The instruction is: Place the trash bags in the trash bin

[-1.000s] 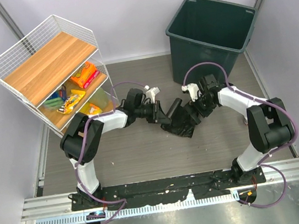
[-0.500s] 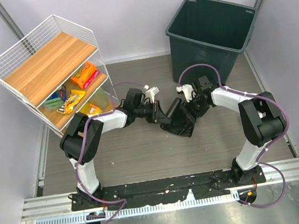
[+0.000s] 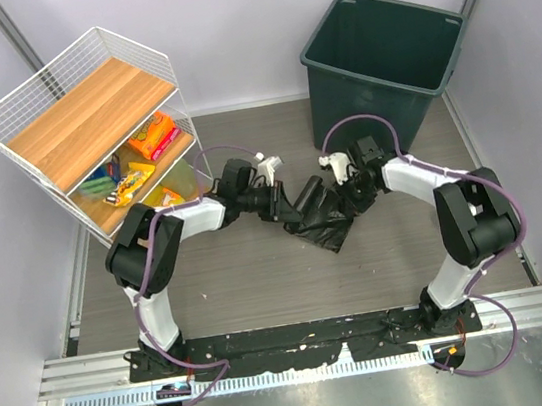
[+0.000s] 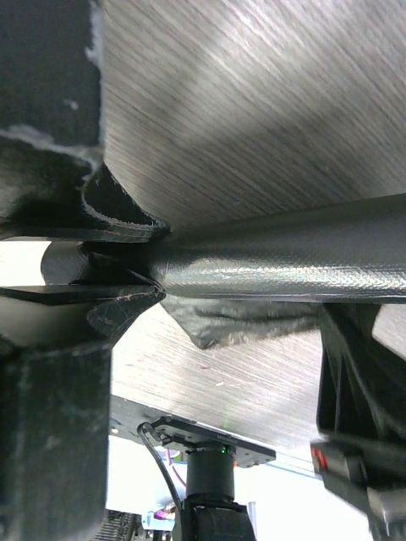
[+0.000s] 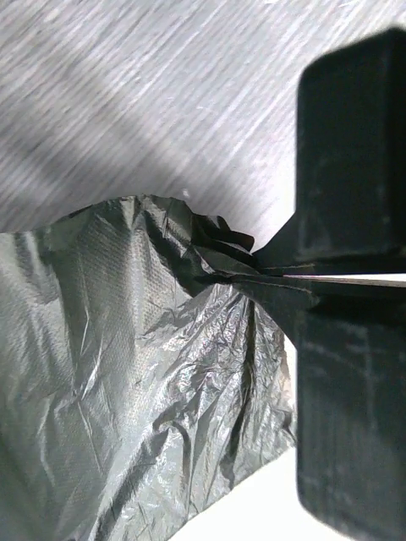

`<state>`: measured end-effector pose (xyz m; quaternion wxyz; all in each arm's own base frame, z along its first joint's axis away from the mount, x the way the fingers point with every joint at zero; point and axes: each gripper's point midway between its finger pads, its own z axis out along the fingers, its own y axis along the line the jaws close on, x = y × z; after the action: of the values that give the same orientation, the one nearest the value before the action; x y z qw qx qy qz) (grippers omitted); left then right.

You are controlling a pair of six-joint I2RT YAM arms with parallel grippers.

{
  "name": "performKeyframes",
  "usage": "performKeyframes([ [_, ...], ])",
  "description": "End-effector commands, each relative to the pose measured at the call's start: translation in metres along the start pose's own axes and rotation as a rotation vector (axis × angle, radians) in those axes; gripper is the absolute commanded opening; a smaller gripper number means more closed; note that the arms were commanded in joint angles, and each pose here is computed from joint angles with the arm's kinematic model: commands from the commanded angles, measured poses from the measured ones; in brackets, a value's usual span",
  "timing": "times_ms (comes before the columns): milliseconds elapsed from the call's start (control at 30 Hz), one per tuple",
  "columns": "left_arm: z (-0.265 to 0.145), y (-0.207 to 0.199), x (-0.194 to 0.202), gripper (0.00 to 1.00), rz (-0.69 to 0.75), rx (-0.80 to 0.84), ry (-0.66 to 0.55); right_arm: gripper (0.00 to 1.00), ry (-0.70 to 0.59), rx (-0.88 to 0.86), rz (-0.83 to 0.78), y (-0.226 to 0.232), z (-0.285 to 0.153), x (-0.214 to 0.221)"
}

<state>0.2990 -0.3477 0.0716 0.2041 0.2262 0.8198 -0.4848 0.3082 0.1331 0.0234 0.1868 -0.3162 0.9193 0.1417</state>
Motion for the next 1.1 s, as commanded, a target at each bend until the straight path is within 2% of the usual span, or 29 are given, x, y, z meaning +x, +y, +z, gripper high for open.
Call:
performKeyframes([
  [0, -0.023, -0.013, -0.031, 0.22, 0.113, 0.017, -0.065, 0.02, -0.062, 0.031, -0.054, 0.006, -0.045, -0.019],
  [200, -0.033, -0.009, -0.039, 0.51, 0.172, -0.037, -0.06, 0.01, -0.022, 0.036, -0.114, 0.015, -0.08, -0.008],
  [333, -0.037, -0.011, -0.044, 0.78, 0.211, -0.052, -0.059, 0.01, -0.004, 0.038, -0.163, 0.02, -0.103, -0.004],
  [400, -0.038, -0.01, -0.046, 0.84, 0.222, -0.06, -0.063, 0.01, -0.012, 0.032, -0.18, 0.024, -0.112, -0.005],
  [600, -0.036, -0.001, -0.054, 0.89, 0.265, -0.11, -0.075, 0.02, -0.066, 0.049, -0.224, 0.029, -0.145, -0.021],
  [867, -0.024, 0.004, -0.056, 0.9, 0.297, -0.157, -0.024, 0.01, -0.177, 0.11, -0.269, 0.032, -0.193, -0.051],
  [1067, -0.005, 0.014, -0.055, 0.9, 0.335, -0.204, 0.024, 0.01, -0.213, 0.124, -0.293, 0.037, -0.216, -0.058],
])
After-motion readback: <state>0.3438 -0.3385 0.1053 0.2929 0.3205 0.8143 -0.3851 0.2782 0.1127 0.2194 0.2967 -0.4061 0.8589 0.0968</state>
